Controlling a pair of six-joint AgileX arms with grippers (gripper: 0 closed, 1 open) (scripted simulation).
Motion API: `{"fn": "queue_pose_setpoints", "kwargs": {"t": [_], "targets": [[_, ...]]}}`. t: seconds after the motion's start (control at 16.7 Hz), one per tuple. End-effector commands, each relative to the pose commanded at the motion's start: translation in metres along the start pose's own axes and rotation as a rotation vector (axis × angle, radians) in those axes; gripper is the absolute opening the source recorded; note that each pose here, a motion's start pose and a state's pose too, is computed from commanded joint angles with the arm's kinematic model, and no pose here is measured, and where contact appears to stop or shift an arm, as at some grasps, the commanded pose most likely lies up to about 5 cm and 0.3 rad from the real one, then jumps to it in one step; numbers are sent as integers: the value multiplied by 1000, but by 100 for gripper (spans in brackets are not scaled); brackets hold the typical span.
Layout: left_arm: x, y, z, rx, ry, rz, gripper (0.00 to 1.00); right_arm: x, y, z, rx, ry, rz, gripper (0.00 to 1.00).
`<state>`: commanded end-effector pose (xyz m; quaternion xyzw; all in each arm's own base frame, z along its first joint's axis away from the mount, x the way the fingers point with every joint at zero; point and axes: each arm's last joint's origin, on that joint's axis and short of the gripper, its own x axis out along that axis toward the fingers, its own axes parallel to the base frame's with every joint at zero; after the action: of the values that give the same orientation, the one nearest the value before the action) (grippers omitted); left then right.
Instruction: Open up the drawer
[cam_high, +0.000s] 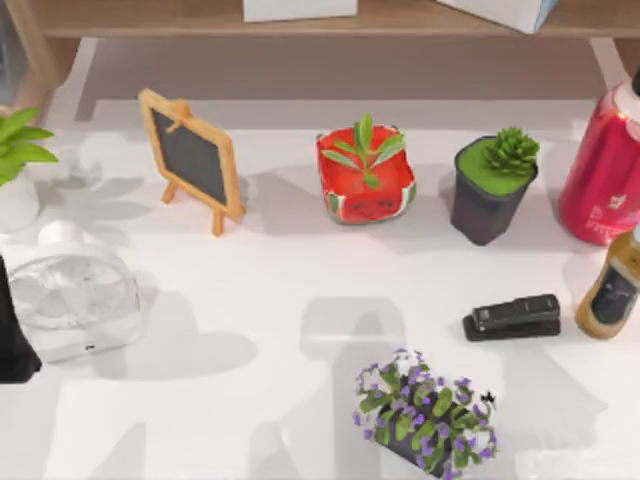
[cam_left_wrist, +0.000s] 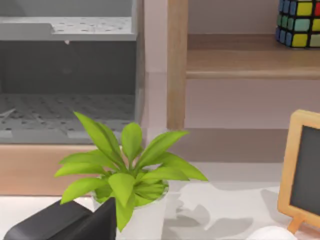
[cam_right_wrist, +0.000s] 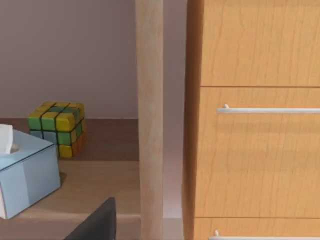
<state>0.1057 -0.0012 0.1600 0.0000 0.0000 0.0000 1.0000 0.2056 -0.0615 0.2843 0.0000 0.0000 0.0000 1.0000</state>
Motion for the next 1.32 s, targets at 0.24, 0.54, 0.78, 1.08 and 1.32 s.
{"fn": "queue_pose_setpoints", "kwargs": {"t": [0.24,0.54,0.78,1.08,1.32], "targets": [[0,0,0,0,0,0,100,5,-2,-2,-27,5,-3,100],[0,0,0,0,0,0,100,49,-30,-7,-269,4,-32,100],[0,0,0,0,0,0,100,110,-68,-37,-646,7,-50,100],[0,0,0,0,0,0,100,171,-105,-112,-1191,15,-40,100],[0,0,0,0,0,0,100,192,-116,-167,-1467,9,-23,100]]}}
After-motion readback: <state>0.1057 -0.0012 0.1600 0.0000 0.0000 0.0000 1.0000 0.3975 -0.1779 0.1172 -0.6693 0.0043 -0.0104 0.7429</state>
